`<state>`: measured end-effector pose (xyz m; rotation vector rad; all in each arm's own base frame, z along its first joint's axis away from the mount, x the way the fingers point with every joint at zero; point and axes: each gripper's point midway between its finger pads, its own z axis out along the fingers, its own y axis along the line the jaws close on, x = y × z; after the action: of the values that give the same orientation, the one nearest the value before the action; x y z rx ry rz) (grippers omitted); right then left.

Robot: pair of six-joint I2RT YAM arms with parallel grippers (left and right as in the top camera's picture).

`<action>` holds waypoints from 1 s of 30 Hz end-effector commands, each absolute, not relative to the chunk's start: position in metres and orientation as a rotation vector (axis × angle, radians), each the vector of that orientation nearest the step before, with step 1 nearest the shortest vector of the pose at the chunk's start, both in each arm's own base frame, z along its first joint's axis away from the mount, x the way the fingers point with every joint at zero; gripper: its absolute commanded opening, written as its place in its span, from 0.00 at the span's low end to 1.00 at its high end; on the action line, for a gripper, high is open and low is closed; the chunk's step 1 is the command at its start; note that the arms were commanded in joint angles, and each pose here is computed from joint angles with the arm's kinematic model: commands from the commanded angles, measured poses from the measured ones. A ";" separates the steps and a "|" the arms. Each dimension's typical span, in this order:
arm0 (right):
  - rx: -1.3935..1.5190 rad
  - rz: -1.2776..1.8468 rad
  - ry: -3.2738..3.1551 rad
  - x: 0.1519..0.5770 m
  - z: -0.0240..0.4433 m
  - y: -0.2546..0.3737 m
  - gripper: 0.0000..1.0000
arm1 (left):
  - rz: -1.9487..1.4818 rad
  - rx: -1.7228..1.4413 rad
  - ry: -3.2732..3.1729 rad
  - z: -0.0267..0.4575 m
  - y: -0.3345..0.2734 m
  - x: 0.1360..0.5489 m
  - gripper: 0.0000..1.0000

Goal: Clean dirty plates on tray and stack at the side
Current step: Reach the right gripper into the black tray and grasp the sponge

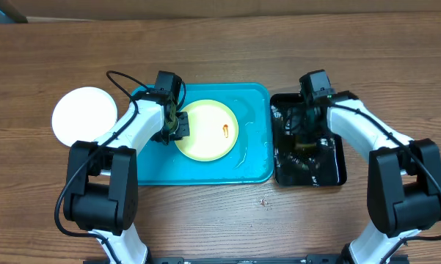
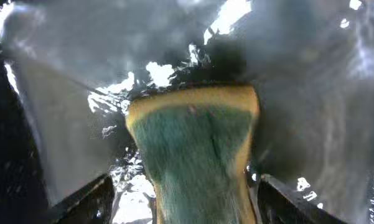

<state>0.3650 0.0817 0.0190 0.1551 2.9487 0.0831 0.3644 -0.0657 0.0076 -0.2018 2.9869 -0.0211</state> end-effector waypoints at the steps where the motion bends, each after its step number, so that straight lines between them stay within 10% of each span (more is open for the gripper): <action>1: 0.149 0.095 2.893 0.385 0.050 0.085 0.75 | 0.018 -0.218 3.022 -0.005 -0.062 0.356 0.15; 12: 0.152 0.068 2.907 0.366 0.010 0.078 0.66 | 0.018 -0.218 3.021 -0.005 -0.062 0.357 0.15; 18: 0.150 0.089 2.882 0.369 0.005 0.080 0.04 | 0.018 -0.218 3.021 -0.004 -0.062 0.357 0.17; 26: 0.121 0.091 2.927 0.367 0.049 0.083 0.04 | 0.009 -0.206 2.998 -0.004 -0.063 0.363 0.40; 30: 0.117 0.068 2.911 0.368 0.084 0.081 0.04 | 0.006 -0.198 2.989 -0.003 -0.063 0.365 0.36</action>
<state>0.3445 0.0752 0.0309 0.1443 3.0474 0.0290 0.3706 -0.0656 0.0076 -0.2054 2.9616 -0.0200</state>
